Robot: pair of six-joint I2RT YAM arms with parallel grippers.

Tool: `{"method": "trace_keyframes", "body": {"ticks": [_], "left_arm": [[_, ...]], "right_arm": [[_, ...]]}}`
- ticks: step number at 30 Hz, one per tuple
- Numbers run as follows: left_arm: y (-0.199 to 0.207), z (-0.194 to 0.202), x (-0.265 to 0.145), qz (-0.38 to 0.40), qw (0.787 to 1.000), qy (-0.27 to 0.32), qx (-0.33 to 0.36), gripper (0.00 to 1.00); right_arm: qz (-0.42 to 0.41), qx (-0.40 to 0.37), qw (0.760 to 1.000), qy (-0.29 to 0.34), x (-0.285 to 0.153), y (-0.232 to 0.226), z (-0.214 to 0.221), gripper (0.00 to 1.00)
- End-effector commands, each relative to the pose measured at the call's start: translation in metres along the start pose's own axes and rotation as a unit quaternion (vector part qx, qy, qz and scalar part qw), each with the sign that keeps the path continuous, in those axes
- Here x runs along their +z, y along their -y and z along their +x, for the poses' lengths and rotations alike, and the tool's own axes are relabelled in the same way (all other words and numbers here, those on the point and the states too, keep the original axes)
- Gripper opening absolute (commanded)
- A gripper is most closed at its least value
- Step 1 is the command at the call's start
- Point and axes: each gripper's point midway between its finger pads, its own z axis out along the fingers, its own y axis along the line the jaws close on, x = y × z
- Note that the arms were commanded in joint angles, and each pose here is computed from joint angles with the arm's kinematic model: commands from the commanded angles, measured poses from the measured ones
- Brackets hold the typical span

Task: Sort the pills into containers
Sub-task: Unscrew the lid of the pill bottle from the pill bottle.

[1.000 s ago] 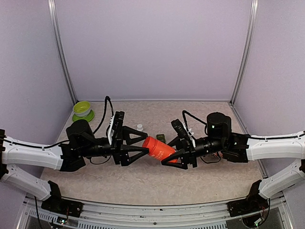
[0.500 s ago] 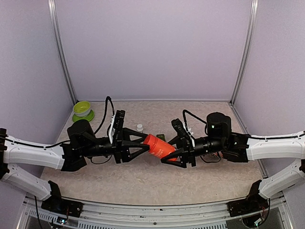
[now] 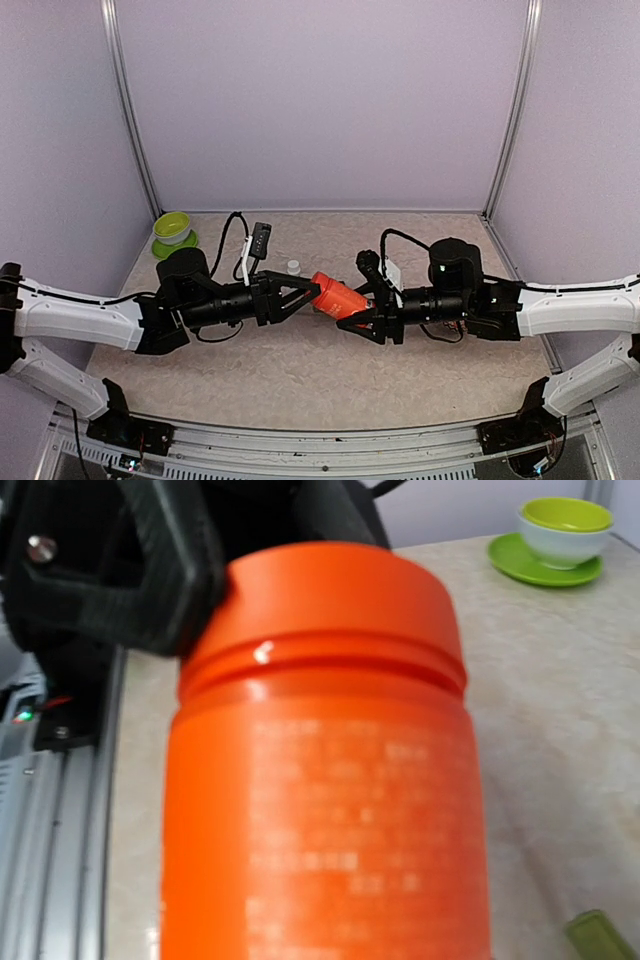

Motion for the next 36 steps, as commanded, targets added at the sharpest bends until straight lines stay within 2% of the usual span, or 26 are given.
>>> {"method": "trace_keyframes", "body": {"ticks": [1,2,4,5,6,8,12,20,29,31,36], "left_arm": [[-0.003,-0.001,0.007,-0.019,0.998,-0.004,-0.052,0.19],[-0.001,-0.002,0.006,-0.015,0.999,-0.003,-0.049,0.25],[0.005,-0.005,0.005,0.000,1.000,0.001,-0.030,0.50],[0.008,-0.006,0.004,0.006,1.000,0.004,-0.019,0.58],[0.013,-0.008,0.003,0.019,1.000,0.006,-0.002,0.64],[0.023,-0.012,0.000,0.042,0.999,0.008,0.033,0.69],[0.038,-0.013,-0.004,0.080,0.992,-0.002,0.101,0.69],[0.045,-0.015,-0.014,0.099,0.983,-0.004,0.154,0.60],[0.059,0.000,-0.014,0.154,0.970,-0.027,0.186,0.68],[0.061,0.001,-0.015,0.164,0.967,-0.027,0.194,0.66],[0.063,0.005,-0.014,0.174,0.963,-0.035,0.204,0.52]], "right_arm": [[0.052,-0.033,0.997,0.040,-0.008,0.012,-0.028,0.28],[0.051,-0.034,0.997,0.043,-0.009,0.011,-0.029,0.28],[0.030,-0.031,0.998,0.047,-0.010,0.003,-0.031,0.28],[0.015,-0.028,0.998,0.048,-0.009,-0.002,-0.032,0.28],[-0.003,-0.023,0.999,0.048,-0.009,-0.008,-0.032,0.28],[-0.039,-0.012,0.998,0.050,-0.009,-0.020,-0.034,0.28],[-0.082,0.003,0.995,0.056,-0.013,-0.035,-0.037,0.29],[-0.090,0.004,0.994,0.066,-0.021,-0.040,-0.040,0.29],[-0.135,0.017,0.990,0.048,-0.013,-0.051,-0.035,0.29],[-0.135,0.019,0.989,0.048,-0.012,-0.050,-0.035,0.30],[-0.139,0.023,0.989,0.047,-0.011,-0.051,-0.035,0.29]]}}
